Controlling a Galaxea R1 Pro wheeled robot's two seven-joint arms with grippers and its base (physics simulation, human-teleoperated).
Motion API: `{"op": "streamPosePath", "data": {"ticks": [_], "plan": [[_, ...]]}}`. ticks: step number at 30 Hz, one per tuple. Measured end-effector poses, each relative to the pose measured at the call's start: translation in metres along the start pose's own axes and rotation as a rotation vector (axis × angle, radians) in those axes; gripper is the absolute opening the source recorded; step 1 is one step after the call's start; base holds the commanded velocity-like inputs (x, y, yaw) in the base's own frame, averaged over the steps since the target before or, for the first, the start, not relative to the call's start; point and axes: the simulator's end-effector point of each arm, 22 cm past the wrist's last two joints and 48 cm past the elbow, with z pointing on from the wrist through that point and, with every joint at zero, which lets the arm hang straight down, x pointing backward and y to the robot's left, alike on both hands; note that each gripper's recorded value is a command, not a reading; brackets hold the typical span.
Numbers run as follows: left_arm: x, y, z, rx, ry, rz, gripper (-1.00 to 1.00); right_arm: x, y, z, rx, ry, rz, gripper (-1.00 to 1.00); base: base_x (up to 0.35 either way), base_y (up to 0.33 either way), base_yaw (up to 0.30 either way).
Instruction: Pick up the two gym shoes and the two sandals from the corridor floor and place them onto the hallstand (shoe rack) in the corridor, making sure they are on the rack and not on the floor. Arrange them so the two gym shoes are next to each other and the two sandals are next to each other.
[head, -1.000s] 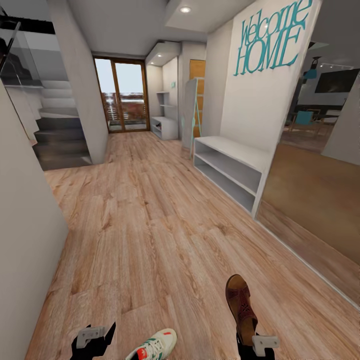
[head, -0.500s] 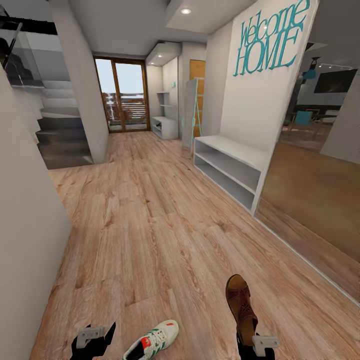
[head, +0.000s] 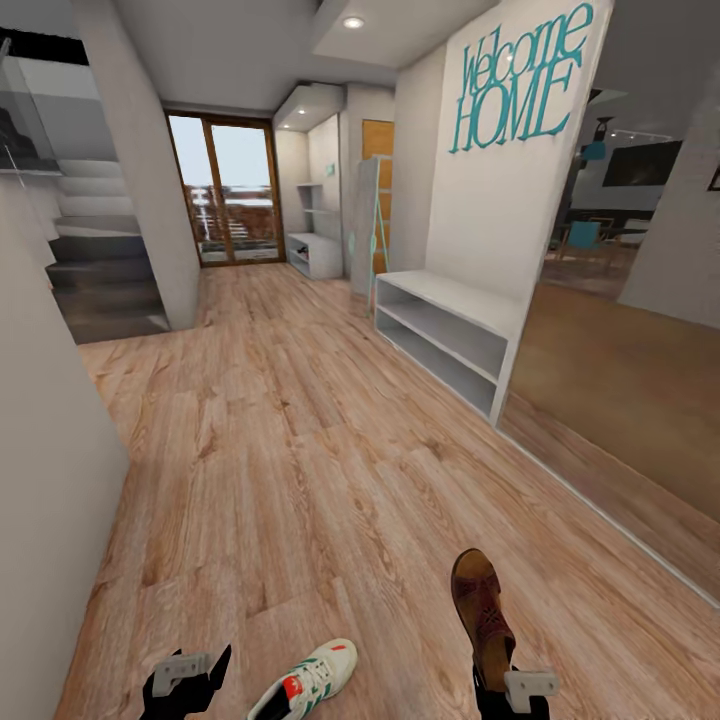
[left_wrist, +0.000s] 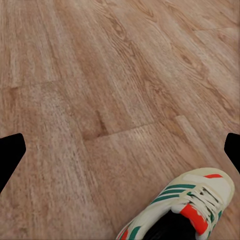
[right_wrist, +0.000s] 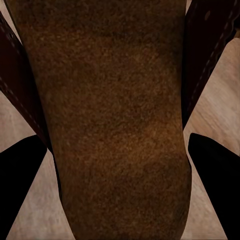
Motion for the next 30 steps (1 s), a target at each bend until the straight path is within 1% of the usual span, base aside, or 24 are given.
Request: {"op": "streamPosePath", "data": {"ticks": [5,13,20,24,30], "plan": [[-0.0001,0.0002,0.0,0.0,0.0,0.0,1.0,0.0,-0.0001,0.0,0.0,0.0,0.0,-1.0,0.0,0.03,-0.005],[-0.0001,0.0003,-0.0001,-0.001,0.0,-0.001,1.0,0.0007,-0.0005,-0.0001,0.001,0.001,0.0,-1.0,0.0,0.132,-0.001],[-0.0001,0.0002,0.0,-0.001,0.0,-0.001,1.0,0.0008,-0.0006,-0.0002,0.001,0.002,0.0,-1.0,0.0,0.025,-0.006],[0.0,0.0002,0.0,-0.001,0.0,-0.001,1.0,0.0012,-0.0006,-0.0003,0.001,0.003,0.0,-1.0,0.0,0.004,-0.131],[0.0001,0.0011,0.0001,-0.002,0.002,0.001,1.0,0.001,-0.0019,-0.0002,0.002,0.002,-0.002,-1.0,0.0,0.001,-0.229]]}}
